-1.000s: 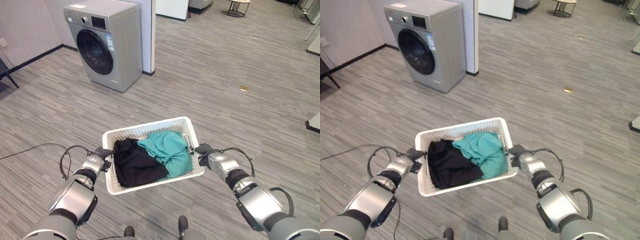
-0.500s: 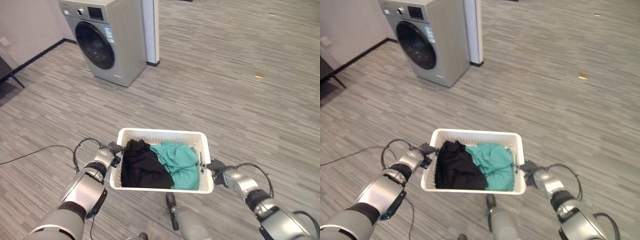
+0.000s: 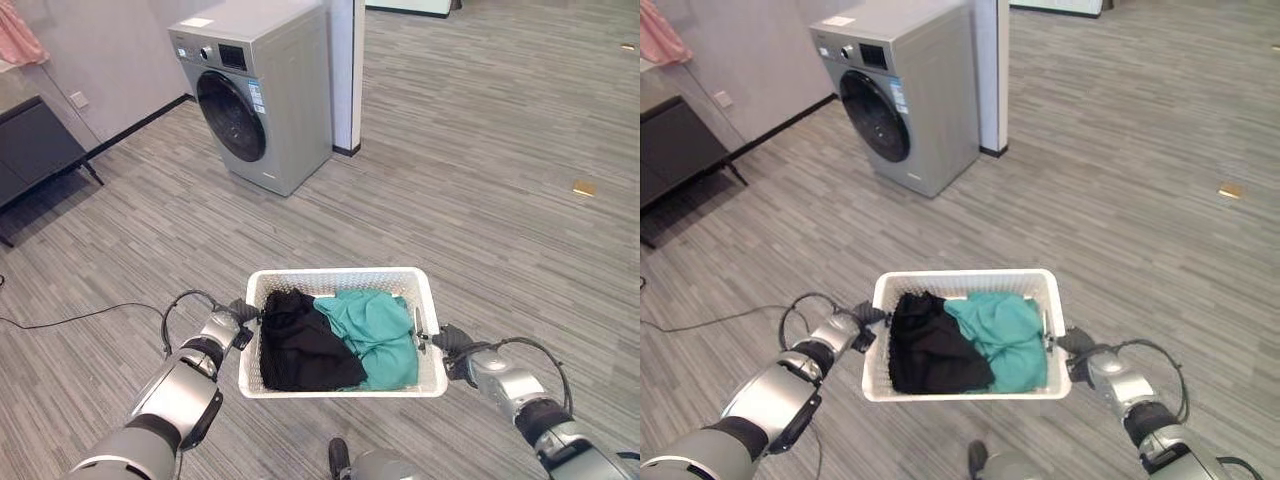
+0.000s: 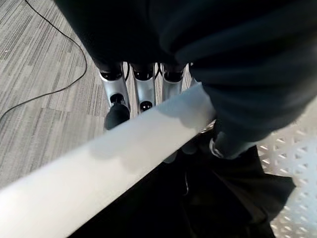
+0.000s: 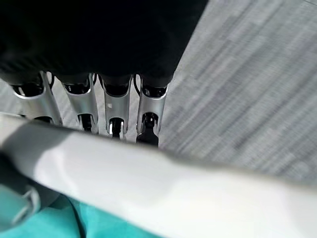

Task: Grab the laundry basket,head to the washer,open it,put in the laundry and shut it.

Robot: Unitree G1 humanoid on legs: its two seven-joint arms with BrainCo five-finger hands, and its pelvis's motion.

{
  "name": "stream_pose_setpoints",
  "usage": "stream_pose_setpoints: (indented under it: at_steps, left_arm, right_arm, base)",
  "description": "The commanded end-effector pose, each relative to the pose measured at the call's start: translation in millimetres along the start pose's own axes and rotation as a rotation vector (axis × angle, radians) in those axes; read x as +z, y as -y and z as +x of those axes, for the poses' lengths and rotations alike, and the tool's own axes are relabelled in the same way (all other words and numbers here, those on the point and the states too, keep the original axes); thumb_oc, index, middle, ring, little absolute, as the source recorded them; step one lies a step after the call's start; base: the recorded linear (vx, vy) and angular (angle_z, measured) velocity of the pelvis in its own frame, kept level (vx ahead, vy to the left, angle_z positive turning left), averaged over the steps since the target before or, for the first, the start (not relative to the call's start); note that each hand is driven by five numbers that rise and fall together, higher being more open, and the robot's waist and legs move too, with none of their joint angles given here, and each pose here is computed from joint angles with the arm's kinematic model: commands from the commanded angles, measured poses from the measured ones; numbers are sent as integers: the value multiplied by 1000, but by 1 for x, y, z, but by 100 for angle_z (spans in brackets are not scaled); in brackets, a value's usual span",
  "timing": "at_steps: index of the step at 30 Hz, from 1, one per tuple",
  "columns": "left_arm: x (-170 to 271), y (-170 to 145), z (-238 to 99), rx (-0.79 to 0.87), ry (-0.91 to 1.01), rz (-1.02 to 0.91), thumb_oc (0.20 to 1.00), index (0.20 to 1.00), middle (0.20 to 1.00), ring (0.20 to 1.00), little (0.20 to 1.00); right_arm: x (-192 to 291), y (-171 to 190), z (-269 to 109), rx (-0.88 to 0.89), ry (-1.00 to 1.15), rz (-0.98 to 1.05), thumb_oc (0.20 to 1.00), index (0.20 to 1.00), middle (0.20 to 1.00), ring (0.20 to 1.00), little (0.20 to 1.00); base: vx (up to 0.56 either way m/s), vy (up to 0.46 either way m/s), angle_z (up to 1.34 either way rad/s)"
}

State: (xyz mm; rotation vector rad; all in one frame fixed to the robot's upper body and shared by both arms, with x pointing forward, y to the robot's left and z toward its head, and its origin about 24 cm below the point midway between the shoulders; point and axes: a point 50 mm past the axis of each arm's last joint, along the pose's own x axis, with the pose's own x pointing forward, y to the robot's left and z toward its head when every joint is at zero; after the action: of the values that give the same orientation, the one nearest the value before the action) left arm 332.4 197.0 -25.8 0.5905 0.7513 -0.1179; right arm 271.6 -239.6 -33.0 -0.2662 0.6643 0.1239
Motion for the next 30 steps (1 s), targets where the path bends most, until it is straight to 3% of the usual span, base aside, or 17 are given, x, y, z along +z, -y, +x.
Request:
stream_pose_setpoints:
  at_steps: [1,10,16,21,30]
  left_arm:
    - [34,-3,-3,3,118,69,200,200,200,200,200]
    - [42,-1,-4,10,162,56,200,200,200,200,200]
    - [20,1,-1,-6,108,-12,200,200,200,200,200]
    - [16,14,-1,-39,109,3,200,200,200,200,200]
    - [36,1,-3,25,161,24,200,200,200,200,200]
  right_arm:
    - [55,-9,-12,92,332,94,200,200,200,200,200]
    - [65,16,-44,-1,481,-20,200,200,200,200,200]
    - [72,8,-54,52,532,-32,200,200,200,200,200]
    - [49,6,-49,44,459,35,200,200,200,200,200]
    - [68,-27,-24,62,470,69,200,200,200,200,200]
  base:
    - [187,-86,4]
    - [217,63,3]
    - [278,240,-55]
    - [175,278,-25]
    - [68,198,-20]
